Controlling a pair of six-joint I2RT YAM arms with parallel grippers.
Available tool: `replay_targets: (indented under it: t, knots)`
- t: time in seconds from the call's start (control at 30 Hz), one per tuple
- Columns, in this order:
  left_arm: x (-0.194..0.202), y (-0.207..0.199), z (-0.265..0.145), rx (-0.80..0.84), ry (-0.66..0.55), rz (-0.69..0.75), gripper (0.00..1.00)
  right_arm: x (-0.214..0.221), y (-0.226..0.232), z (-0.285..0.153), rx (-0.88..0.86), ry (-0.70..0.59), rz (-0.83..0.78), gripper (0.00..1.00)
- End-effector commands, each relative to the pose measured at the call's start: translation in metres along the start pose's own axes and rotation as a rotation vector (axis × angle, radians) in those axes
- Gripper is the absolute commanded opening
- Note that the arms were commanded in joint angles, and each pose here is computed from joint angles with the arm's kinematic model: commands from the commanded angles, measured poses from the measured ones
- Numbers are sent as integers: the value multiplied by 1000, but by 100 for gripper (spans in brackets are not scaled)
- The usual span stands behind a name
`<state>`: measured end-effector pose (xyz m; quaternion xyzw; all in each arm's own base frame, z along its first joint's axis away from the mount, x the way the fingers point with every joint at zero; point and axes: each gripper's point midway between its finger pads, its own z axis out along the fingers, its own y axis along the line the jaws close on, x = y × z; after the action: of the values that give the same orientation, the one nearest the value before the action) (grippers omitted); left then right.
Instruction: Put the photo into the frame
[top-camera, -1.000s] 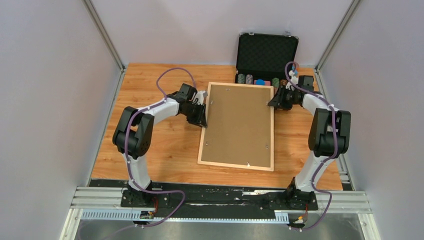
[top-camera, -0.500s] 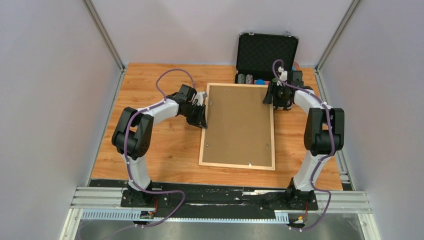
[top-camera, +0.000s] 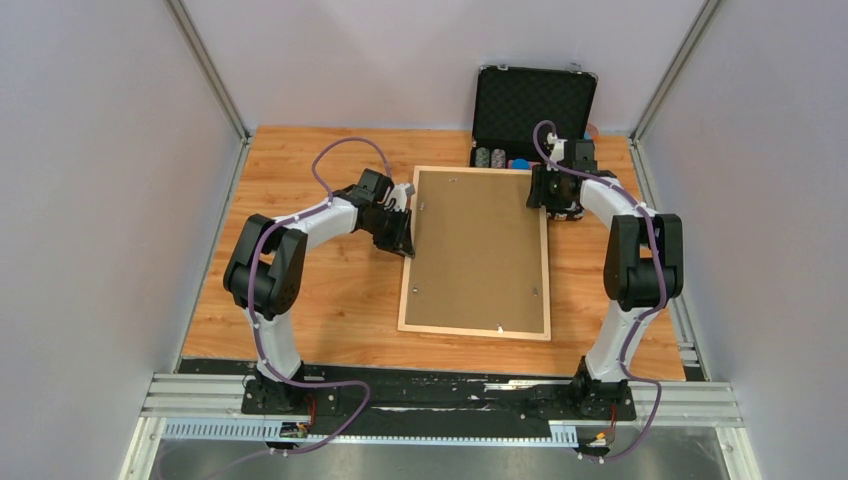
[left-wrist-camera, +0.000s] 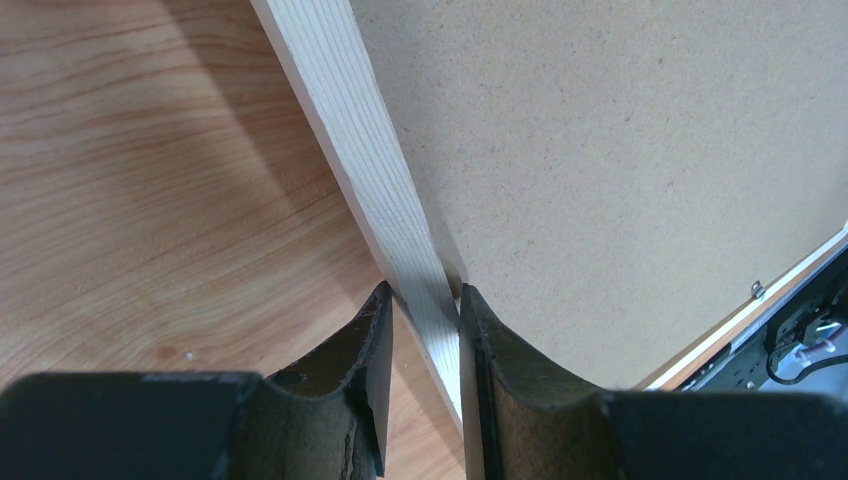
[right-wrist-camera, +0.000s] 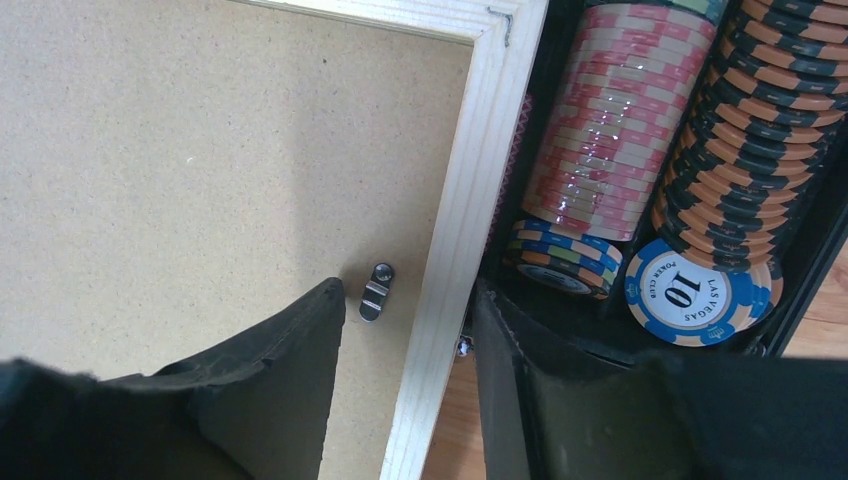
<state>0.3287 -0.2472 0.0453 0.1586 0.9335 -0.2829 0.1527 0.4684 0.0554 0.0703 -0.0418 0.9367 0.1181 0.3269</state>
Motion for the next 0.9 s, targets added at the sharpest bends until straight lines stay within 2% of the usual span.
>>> replay_targets:
  t: [0.0,0.53,0.87]
  knots:
    - [-1,-33,-15,105,-8,54,0,-14,-1,1,25,-35,-48,47]
    - [-4,-35,-19,104,-21,66,0,-16,-5,-9,36,-36,-144,42]
    - [-5,-35,-20,103,-23,72,0,-20,-5,-12,30,-31,-192,34]
